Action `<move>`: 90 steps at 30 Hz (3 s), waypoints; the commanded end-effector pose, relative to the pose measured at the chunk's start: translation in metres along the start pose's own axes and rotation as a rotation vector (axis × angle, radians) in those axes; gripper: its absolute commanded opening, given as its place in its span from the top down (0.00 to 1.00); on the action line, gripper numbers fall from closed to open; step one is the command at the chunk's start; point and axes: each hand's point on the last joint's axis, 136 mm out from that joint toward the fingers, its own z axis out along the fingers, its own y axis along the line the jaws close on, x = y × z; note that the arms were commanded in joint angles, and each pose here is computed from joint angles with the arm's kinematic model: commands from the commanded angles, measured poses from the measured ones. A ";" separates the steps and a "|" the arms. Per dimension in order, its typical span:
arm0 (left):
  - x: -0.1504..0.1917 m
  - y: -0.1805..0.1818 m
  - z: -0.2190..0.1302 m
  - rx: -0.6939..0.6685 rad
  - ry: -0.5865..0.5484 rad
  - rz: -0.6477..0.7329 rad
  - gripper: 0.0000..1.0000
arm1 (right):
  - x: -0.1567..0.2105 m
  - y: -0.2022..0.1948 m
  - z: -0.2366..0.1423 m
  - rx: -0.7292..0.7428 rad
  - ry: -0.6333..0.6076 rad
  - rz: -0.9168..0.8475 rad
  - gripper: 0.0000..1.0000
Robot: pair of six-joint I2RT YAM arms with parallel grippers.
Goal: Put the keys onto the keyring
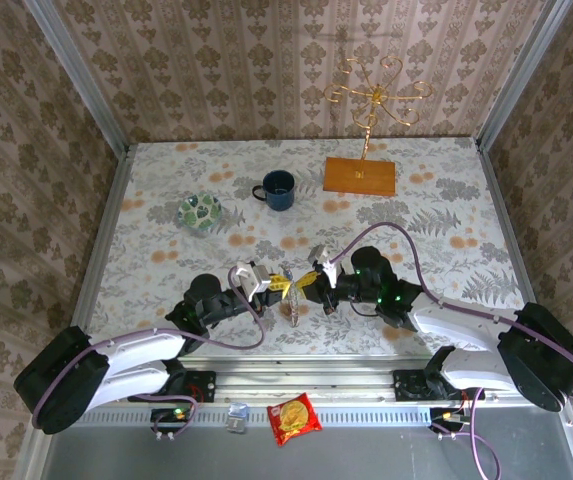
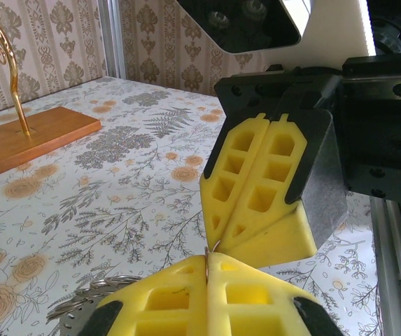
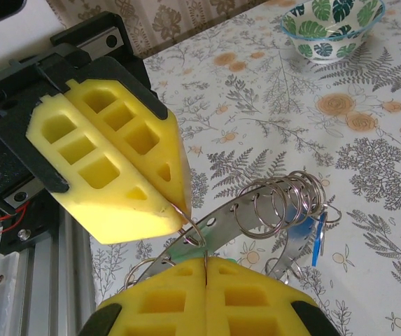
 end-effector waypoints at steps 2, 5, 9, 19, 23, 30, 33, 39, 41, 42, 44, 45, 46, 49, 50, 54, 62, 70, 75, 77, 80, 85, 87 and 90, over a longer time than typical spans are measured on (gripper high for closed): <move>-0.013 -0.006 0.001 0.025 -0.050 0.011 1.00 | -0.015 0.000 0.001 -0.009 -0.051 -0.011 1.00; -0.012 -0.006 0.001 0.025 -0.048 0.011 1.00 | -0.017 0.001 0.002 -0.015 -0.058 -0.010 1.00; -0.011 -0.006 0.001 0.023 -0.048 0.011 1.00 | -0.018 0.003 0.001 -0.021 -0.066 -0.010 1.00; -0.013 -0.006 0.001 0.020 -0.052 0.013 1.00 | -0.019 0.004 0.001 -0.029 -0.068 -0.007 1.00; -0.014 -0.005 0.002 0.013 -0.056 0.014 1.00 | -0.018 0.006 0.003 -0.045 -0.063 -0.005 1.00; -0.016 0.003 0.004 -0.032 -0.054 0.004 1.00 | -0.016 0.013 0.005 -0.065 -0.053 -0.031 1.00; -0.015 0.004 0.006 -0.037 -0.045 0.001 1.00 | -0.017 0.015 0.005 -0.068 -0.054 -0.045 1.00; -0.014 0.006 0.007 -0.050 -0.037 -0.003 1.00 | -0.014 0.018 0.007 -0.062 -0.037 -0.075 1.00; -0.013 0.006 0.007 -0.052 -0.033 -0.002 1.00 | -0.015 0.020 0.007 -0.058 -0.034 -0.090 1.00; -0.014 0.007 0.007 -0.055 -0.032 -0.001 1.00 | -0.014 0.020 0.007 -0.057 -0.028 -0.097 1.00; -0.014 0.007 0.008 -0.059 -0.029 0.000 1.00 | -0.013 0.022 0.009 -0.051 -0.018 -0.118 1.00; -0.014 0.007 0.008 -0.062 -0.028 0.001 1.00 | -0.013 0.023 0.009 -0.049 -0.015 -0.128 1.00; -0.014 0.008 0.008 -0.066 -0.028 0.002 1.00 | -0.013 0.024 0.010 -0.043 -0.012 -0.142 1.00; -0.015 0.011 0.009 -0.082 -0.028 0.000 1.00 | -0.010 0.025 0.011 -0.020 0.008 -0.184 1.00; -0.015 0.011 0.009 -0.086 -0.029 0.001 1.00 | -0.010 0.026 0.012 -0.013 0.015 -0.198 1.00; -0.017 0.011 0.010 -0.090 -0.034 0.002 1.00 | -0.007 0.022 0.012 0.022 0.023 -0.226 1.00; -0.016 0.011 0.011 -0.103 -0.028 0.004 1.00 | -0.009 0.027 0.010 0.054 0.023 -0.327 1.00; -0.017 0.010 0.010 -0.104 -0.035 0.006 1.00 | -0.010 0.019 0.006 0.117 0.012 -0.336 1.00; -0.018 0.006 0.008 -0.085 -0.045 0.007 1.00 | -0.005 0.001 -0.003 0.153 -0.005 -0.247 1.00; -0.018 0.004 0.007 -0.073 -0.051 0.006 1.00 | -0.005 -0.002 -0.007 0.136 -0.022 -0.200 1.00; -0.019 0.001 0.008 -0.055 -0.056 0.008 1.00 | -0.008 0.002 -0.009 0.092 -0.040 -0.182 1.00; -0.021 0.000 0.009 -0.048 -0.065 0.006 1.00 | -0.014 0.005 -0.007 0.064 -0.055 -0.174 1.00; -0.020 0.000 0.009 -0.046 -0.065 0.004 1.00 | -0.018 0.006 -0.007 0.055 -0.069 -0.172 1.00; -0.021 0.000 0.009 -0.045 -0.065 0.005 1.00 | -0.020 0.006 -0.006 0.053 -0.076 -0.167 1.00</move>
